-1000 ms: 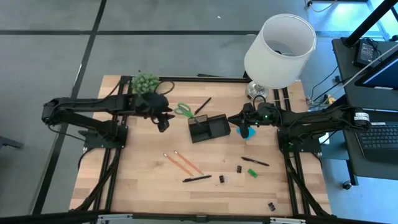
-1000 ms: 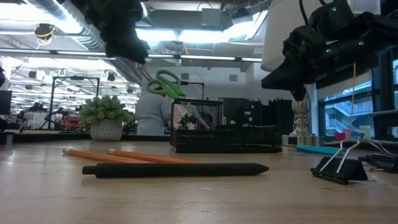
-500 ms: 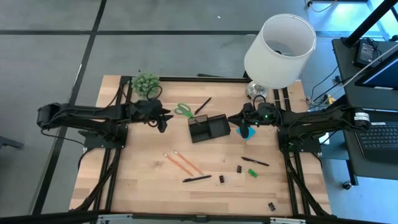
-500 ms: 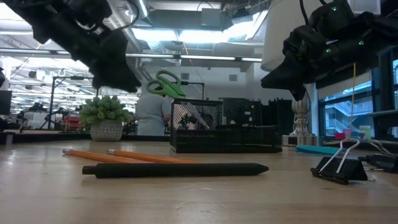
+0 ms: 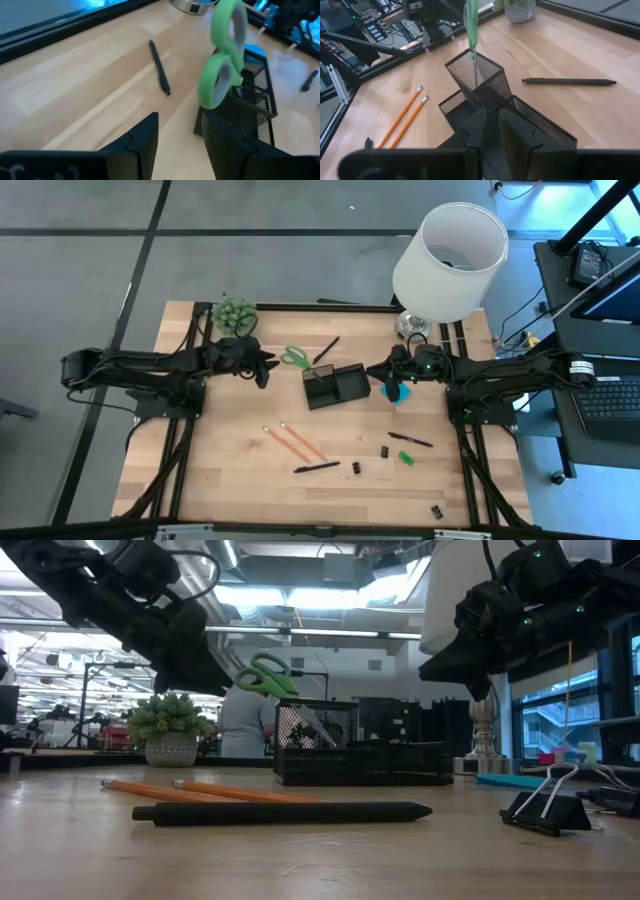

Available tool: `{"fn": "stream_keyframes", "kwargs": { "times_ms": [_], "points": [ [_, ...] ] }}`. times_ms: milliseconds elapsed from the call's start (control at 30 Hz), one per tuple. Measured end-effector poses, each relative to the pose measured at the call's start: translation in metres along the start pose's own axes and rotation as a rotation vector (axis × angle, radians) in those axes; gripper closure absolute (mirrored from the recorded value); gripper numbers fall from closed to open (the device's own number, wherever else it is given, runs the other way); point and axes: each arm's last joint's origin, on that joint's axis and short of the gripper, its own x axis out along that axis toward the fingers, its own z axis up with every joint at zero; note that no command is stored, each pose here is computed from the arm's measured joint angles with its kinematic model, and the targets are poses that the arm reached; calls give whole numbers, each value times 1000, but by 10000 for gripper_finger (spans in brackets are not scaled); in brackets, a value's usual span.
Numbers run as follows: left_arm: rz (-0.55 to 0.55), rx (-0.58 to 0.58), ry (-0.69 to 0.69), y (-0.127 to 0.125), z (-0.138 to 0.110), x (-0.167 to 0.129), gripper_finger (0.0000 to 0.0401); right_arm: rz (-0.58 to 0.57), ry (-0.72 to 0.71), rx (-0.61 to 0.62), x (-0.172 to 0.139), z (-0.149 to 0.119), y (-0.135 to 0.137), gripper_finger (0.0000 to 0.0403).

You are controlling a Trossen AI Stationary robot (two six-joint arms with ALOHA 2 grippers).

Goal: Pick and place office supplies into organizer
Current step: Put the green scissors into the black organizer

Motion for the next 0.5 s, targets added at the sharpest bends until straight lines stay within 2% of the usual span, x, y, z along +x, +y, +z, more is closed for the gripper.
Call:
{"fn": "stream_keyframes", "kwargs": {
  "times_ms": [167, 267, 400, 500],
  "points": [
    [22, 110, 51, 5, -5, 11, 255, 0, -1, -1, 0, 0, 0, 345],
    [12, 128, 71, 5, -8, 15, 255, 0, -1, -1, 0, 0, 0, 345],
    [-49, 196, 45, 2, -5, 17, 256, 0, -1, -1, 0, 0, 0, 345],
    [-33, 258, 13, 1, -3, 16, 257, 0, -1, -1, 0, 0, 0, 345]
  ]
}}
